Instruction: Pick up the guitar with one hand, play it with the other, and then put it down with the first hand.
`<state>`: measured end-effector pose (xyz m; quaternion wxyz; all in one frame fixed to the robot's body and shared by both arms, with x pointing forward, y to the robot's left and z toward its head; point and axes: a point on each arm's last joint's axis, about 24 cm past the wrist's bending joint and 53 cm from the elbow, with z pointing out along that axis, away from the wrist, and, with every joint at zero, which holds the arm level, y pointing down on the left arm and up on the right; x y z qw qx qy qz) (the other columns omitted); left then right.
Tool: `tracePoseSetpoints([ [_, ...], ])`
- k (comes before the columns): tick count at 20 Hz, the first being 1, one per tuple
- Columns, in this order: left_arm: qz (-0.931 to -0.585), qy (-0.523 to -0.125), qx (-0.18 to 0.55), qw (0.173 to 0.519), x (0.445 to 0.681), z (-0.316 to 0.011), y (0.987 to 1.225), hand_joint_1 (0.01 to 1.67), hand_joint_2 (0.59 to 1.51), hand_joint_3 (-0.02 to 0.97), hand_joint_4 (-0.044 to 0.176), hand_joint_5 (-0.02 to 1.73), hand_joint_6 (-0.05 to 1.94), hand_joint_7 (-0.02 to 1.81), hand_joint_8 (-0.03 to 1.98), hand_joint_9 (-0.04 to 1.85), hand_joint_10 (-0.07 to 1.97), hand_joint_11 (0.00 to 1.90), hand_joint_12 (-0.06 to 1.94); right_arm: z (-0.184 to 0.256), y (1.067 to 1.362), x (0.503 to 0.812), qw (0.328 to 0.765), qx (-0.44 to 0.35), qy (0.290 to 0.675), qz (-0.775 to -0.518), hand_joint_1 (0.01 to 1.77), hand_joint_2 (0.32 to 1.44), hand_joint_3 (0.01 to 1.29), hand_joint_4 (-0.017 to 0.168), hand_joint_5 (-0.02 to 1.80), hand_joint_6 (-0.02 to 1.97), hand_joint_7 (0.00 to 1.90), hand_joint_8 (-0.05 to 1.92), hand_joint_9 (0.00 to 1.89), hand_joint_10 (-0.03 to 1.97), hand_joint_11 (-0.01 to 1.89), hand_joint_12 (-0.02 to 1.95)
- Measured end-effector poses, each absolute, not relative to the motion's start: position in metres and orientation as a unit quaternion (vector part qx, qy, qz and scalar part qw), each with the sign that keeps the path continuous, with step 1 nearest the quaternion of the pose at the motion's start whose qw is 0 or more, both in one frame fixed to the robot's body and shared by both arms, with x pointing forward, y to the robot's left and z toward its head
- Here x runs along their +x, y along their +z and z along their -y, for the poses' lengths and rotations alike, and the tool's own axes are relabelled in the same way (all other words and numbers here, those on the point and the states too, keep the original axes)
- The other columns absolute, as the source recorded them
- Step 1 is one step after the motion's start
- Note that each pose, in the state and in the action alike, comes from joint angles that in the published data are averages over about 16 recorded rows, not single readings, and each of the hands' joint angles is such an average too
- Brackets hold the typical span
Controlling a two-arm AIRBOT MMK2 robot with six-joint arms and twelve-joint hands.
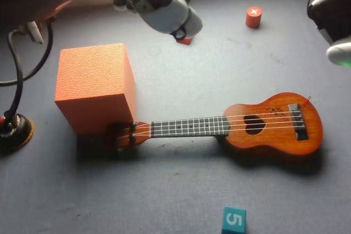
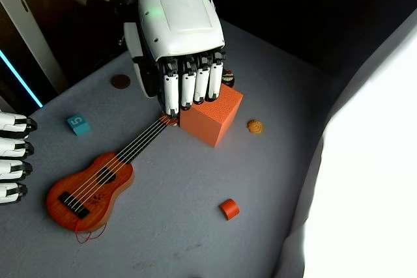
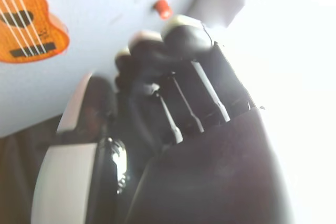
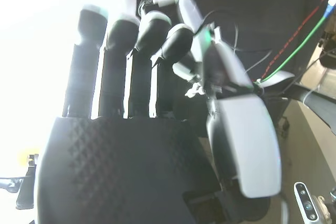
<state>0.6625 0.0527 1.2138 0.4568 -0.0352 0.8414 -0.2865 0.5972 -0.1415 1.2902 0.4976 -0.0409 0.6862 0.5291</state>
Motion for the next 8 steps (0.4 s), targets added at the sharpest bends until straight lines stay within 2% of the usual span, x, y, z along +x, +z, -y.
tracePoseSetpoints([
  [5, -0.843, -0.283, -0.018, 0.457, 0.6585, -0.0507, 1.2229, 0.58, 1.312, -0.005, 0.005, 0.83, 1.84, 1.00, 1.87, 1.09, 1.89, 1.11, 1.91, 0.1415, 1.2904, 0.5964, 0.498, -0.042, 0.529, -0.686, 0.67, 1.30, 0.03, 0.012, 0.71, 1.70, 0.89, 1.76, 0.80, 1.90, 0.69, 1.91],
  [8, -0.845, -0.281, -0.013, 0.456, 0.6566, -0.0500, 1.2253, 0.54, 1.318, -0.005, 0.000, 0.86, 1.88, 1.01, 1.91, 1.13, 1.91, 1.18, 1.91, 0.1418, 1.2904, 0.5964, 0.498, -0.042, 0.529, -0.686, 0.69, 1.29, 0.04, 0.017, 0.74, 1.72, 0.93, 1.80, 0.84, 1.91, 0.69, 1.91],
])
